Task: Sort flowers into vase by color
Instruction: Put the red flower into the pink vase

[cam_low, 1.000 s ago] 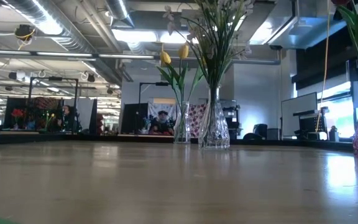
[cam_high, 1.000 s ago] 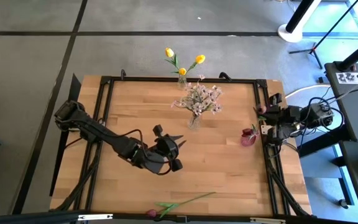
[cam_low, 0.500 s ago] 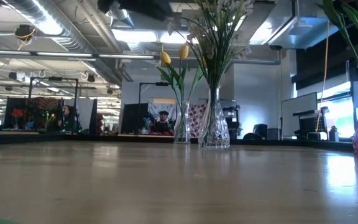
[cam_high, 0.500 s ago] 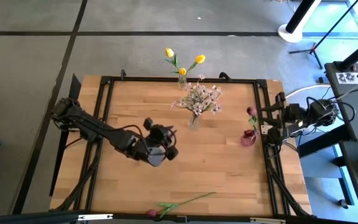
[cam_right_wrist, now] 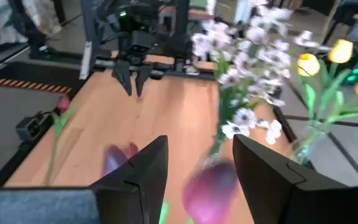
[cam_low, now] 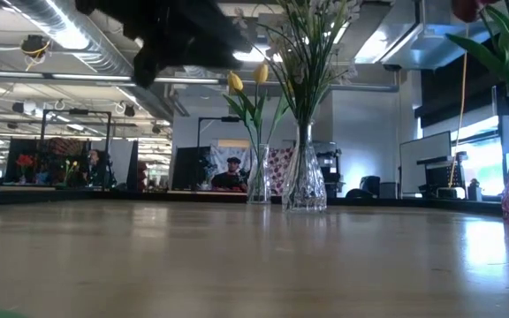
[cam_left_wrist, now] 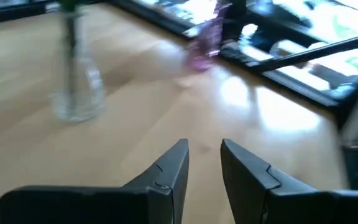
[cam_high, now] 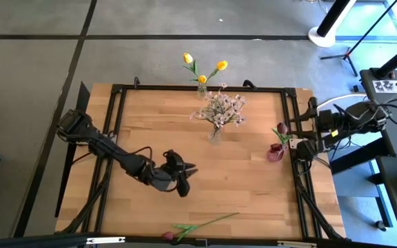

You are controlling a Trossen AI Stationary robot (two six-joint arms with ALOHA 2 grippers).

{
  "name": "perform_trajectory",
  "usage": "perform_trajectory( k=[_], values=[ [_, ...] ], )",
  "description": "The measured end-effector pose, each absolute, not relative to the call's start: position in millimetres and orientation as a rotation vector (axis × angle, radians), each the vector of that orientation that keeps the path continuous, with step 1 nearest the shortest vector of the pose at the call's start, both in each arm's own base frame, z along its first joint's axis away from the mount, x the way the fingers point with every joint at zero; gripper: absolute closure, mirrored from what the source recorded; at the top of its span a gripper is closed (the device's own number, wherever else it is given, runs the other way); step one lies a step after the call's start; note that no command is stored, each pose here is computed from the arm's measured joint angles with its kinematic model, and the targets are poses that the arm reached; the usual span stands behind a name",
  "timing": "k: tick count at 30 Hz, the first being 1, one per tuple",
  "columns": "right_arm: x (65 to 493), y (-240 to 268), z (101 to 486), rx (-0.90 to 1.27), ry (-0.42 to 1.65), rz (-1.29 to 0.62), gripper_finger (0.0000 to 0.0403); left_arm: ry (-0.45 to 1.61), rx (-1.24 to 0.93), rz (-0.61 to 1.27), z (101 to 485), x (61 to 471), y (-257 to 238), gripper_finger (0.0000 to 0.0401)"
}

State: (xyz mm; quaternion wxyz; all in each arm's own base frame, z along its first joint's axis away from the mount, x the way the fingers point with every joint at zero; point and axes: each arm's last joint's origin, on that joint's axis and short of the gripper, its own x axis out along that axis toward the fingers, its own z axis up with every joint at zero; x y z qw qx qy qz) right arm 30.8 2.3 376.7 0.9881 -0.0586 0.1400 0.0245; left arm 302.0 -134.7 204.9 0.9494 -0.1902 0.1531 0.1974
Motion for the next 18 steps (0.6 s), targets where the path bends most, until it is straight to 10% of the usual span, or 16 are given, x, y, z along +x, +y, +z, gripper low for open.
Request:
perform_trajectory(
  k=[18],
  values=[
    [137.9, 49.5, 457.6, -0.316, 0.289, 0.093, 0.0221, 0.332, -0.456, 0.023, 241.5, 281.5, -208.9, 0.0311]
  ],
)
